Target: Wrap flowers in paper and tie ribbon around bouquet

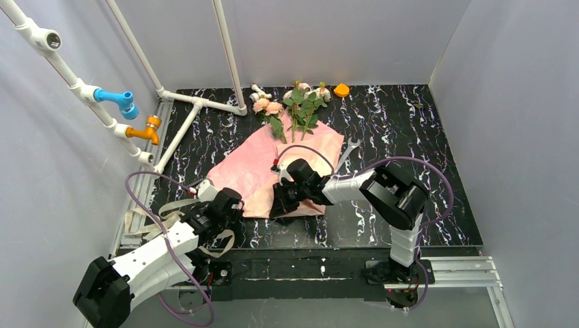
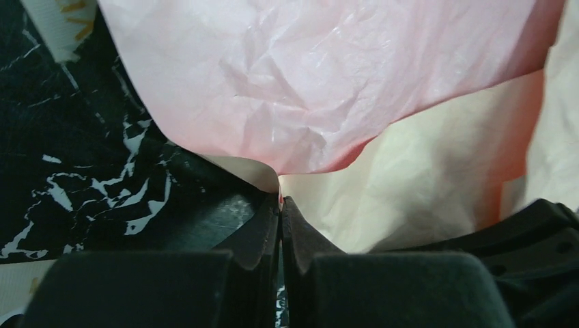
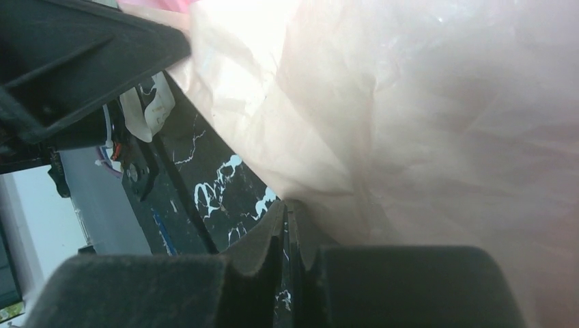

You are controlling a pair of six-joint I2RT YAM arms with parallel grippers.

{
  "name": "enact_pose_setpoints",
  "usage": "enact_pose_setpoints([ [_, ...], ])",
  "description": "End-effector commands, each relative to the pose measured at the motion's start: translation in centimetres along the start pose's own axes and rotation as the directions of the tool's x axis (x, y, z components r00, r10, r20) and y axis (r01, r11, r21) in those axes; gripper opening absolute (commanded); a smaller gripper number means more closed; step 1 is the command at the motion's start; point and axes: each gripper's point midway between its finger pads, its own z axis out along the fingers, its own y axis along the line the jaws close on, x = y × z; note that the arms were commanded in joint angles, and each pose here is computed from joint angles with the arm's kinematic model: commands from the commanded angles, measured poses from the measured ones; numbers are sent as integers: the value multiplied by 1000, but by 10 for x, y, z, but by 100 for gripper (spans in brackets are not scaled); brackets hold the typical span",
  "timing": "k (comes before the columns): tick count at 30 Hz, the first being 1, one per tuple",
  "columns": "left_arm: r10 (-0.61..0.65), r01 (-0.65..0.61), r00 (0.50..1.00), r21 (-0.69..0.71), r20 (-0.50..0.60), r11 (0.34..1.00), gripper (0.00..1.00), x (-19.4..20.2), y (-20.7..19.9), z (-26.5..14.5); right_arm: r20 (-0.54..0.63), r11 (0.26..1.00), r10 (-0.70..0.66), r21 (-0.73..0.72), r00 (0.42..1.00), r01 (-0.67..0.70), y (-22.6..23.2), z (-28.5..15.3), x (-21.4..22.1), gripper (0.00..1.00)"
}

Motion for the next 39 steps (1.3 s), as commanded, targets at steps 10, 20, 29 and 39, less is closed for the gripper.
enact_pose_setpoints([
  [10,341,-348,937,108,79,931,0,-42,-70,-28,61,986,2,169,998,-12,7,-28,-57,14],
  [20,436,-443,897,145,78,885,0,-44,-91,-29,195,971,13,231,981,-59,7,-108,-99,19],
  [29,510,-510,858,227,65,830,0,-36,-115,-28,157,956,68,272,985,-109,-45,-96,-72,18],
  [39,654,-620,750,442,94,648,0,-22,-174,-42,87,930,124,337,988,-146,-89,-69,-39,16],
])
